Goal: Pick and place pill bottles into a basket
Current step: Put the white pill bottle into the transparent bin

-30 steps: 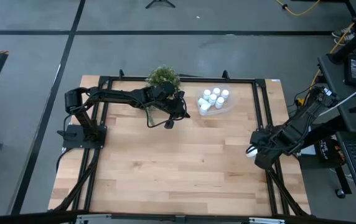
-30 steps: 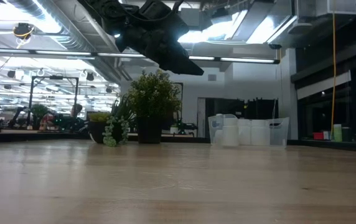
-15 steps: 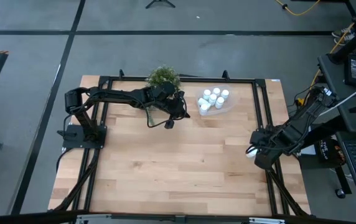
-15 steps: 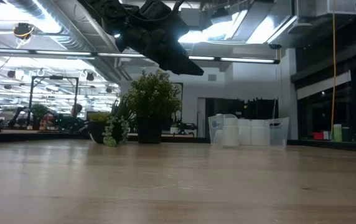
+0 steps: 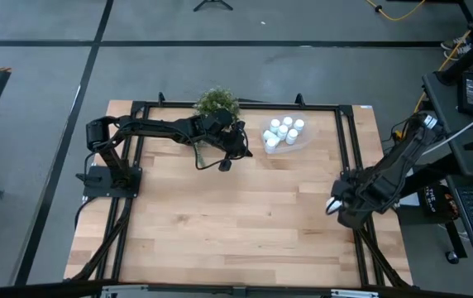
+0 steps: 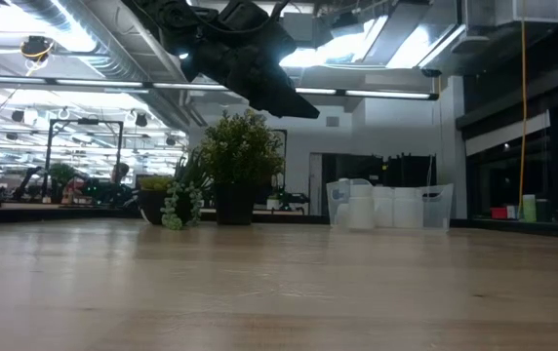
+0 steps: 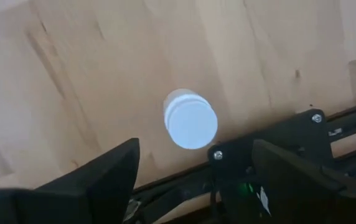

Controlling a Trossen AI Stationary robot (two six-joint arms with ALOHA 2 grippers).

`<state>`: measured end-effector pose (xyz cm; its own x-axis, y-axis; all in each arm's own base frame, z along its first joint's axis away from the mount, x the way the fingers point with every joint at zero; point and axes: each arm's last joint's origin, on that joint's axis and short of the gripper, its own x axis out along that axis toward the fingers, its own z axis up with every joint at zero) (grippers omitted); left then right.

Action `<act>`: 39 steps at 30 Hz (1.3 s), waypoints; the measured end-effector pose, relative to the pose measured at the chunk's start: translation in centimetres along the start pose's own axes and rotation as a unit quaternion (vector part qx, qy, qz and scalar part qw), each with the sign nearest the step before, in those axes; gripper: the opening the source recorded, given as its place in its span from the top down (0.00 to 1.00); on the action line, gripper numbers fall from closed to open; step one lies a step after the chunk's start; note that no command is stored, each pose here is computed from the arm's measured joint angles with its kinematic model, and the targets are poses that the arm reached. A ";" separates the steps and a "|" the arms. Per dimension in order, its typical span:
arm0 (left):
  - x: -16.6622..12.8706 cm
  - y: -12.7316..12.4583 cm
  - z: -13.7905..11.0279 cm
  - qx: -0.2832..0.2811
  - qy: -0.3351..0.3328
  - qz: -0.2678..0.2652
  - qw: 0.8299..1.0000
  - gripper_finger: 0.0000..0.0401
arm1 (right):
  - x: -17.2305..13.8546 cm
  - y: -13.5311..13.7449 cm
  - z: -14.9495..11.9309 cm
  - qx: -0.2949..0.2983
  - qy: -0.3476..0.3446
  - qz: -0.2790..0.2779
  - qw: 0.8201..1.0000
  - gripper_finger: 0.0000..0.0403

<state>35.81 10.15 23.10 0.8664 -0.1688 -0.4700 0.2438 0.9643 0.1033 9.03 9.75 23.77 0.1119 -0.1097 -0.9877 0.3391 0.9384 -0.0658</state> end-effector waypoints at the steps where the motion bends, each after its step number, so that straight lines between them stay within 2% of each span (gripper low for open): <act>1: 0.0 0.0 0.0 0.000 0.000 0.000 1.000 0.99 | 0.3 0.0 -0.1 0.000 0.000 0.000 1.000 0.23; 11: 0.0 0.0 0.0 0.000 0.000 0.000 1.000 0.99 | 1.0 0.5 0.0 0.038 -0.010 0.016 0.999 0.23; 22: 0.0 0.0 0.0 0.000 0.000 0.000 1.000 0.99 | 2.6 2.1 0.4 0.048 0.009 -0.045 0.998 0.23; 30: 0.0 0.0 0.0 0.000 0.000 0.000 1.000 0.99 | 3.6 2.8 0.5 0.115 0.015 -0.083 0.990 0.23; 39: 0.0 0.0 0.0 -0.010 0.000 0.000 1.000 0.99 | 3.7 2.7 0.7 0.214 0.011 -0.093 0.972 0.23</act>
<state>35.81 10.15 23.09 0.8662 -0.1690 -0.4702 0.2357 0.9680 0.0862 11.01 11.60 20.06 -0.0068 -0.2528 -0.9675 0.7104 0.6797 -0.1825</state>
